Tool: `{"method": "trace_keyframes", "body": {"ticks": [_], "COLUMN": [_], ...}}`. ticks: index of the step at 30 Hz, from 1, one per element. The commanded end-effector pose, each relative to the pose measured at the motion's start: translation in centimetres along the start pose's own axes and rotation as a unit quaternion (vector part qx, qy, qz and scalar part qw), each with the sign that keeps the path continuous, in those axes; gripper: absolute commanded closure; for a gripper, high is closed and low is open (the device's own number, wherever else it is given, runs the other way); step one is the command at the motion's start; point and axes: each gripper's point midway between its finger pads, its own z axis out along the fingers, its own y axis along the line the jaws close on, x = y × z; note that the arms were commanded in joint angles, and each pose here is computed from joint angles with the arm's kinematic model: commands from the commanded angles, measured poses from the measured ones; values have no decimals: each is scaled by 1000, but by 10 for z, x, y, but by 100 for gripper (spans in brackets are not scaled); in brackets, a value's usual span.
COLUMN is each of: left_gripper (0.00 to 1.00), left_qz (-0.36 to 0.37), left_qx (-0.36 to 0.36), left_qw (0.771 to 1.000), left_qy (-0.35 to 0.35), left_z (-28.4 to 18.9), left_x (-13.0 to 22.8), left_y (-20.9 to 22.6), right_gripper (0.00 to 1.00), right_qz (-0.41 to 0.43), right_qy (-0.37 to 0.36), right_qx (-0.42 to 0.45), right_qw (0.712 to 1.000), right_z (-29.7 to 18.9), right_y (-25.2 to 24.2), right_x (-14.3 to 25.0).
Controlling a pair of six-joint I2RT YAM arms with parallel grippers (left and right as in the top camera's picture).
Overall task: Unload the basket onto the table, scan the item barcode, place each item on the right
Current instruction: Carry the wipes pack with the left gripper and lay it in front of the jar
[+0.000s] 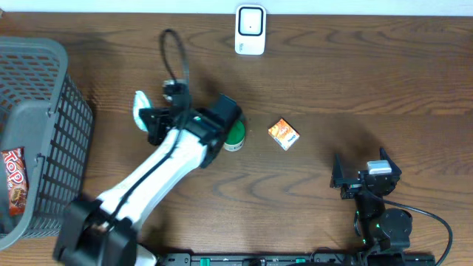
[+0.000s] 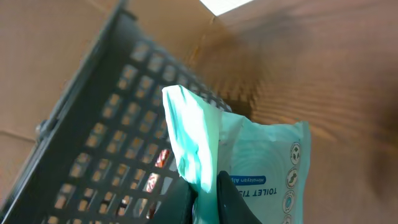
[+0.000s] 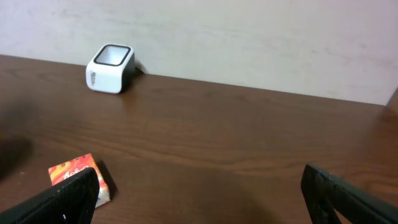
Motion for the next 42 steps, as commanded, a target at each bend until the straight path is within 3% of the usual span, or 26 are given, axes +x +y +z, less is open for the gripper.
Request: {"method": "trace_keyframes", "body": {"ticks": [1,8,19,24,30,36,38,42], "left_gripper": [93,92,92,91,86,83,74,67], "left_qz": [37,48,44,55,86,109,118,133], "left_qx": [-16,51,83,99,105,117,122,129], "left_qw": [999,997,995,992,990,987,985,983], "left_qy": [-22,22,31,49,47,25,19,8], "left_z": [-5,-14,-33,-39,-46,-58,-61,-68], "left_x": [2,28,48,74,99,100,100,100], "left_y": [-18,-63,-77,-85,-89,-94,-96,-99], "right_gripper": [1,1,1,1,1,1,1,1], "right_qz": [6,6,6,6,6,6,6,6], "right_qy": [2,2,2,2,2,2,2,2], "right_qx": [4,4,4,4,4,4,4,4], "right_qw": [1000,1000,1000,1000,1000,1000,1000,1000], "right_z": [0,0,0,0,0,0,0,0], "right_y": [-2,-2,-2,-2,-2,-2,-2,-2], "right_x": [2,2,2,2,2,2,2,2]}}
